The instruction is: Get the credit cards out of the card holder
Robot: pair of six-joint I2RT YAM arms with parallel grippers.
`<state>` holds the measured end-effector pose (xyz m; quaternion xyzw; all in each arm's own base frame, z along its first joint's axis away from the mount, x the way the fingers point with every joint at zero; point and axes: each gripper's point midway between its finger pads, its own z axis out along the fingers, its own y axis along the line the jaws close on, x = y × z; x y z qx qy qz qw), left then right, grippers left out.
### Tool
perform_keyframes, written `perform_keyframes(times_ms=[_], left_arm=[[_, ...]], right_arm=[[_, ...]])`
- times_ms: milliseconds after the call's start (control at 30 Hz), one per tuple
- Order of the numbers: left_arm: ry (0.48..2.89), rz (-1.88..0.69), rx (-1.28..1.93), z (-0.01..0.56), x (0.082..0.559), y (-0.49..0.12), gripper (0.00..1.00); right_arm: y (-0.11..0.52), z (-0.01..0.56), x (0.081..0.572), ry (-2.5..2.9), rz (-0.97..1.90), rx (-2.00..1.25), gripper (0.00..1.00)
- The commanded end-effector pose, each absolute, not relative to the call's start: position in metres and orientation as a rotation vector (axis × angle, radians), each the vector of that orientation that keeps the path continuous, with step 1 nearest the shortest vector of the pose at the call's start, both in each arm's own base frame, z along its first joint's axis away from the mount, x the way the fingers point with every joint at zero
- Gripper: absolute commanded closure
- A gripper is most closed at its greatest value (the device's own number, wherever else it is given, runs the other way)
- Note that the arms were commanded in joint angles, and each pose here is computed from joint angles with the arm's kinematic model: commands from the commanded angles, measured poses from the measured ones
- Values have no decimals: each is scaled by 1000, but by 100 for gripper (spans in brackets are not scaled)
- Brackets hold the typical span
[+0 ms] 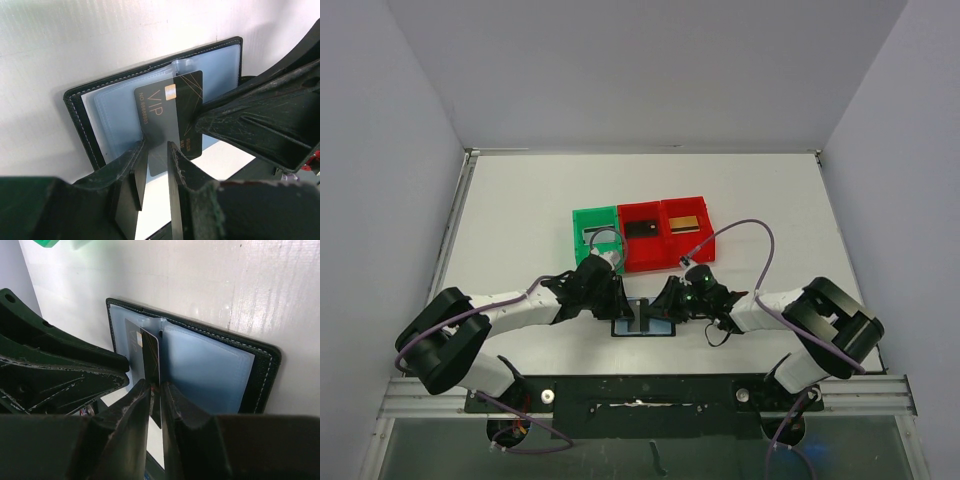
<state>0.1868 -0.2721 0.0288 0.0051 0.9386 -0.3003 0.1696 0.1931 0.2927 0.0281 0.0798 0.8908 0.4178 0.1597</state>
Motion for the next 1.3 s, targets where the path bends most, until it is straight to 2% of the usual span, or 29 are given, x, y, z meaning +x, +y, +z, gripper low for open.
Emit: perform_keyframes(times_ms=[0, 133, 267, 567, 733, 867, 1267], left_arm=[[2724, -762, 24, 15, 179, -260, 78], [2725, -761, 24, 15, 179, -259, 78], [2723, -766, 30, 15, 179, -260, 78], [2733, -771, 62, 14, 179, -263, 83], [2765, -711, 59, 5, 176, -256, 85], [2785, -680, 58, -1, 173, -252, 87], [2780, -678, 62, 1, 174, -253, 87]], right_arm=[[292, 37, 200, 2496, 1211, 232, 86], [281, 38, 201, 2483, 1181, 267, 93], [272, 40, 201, 2469, 1168, 295, 93], [286, 45, 202, 2449, 1260, 260, 73], [293, 45, 202, 2439, 1310, 254, 72], [295, 44, 202, 2429, 1339, 252, 74], [292, 46, 201, 2406, 1340, 250, 94]])
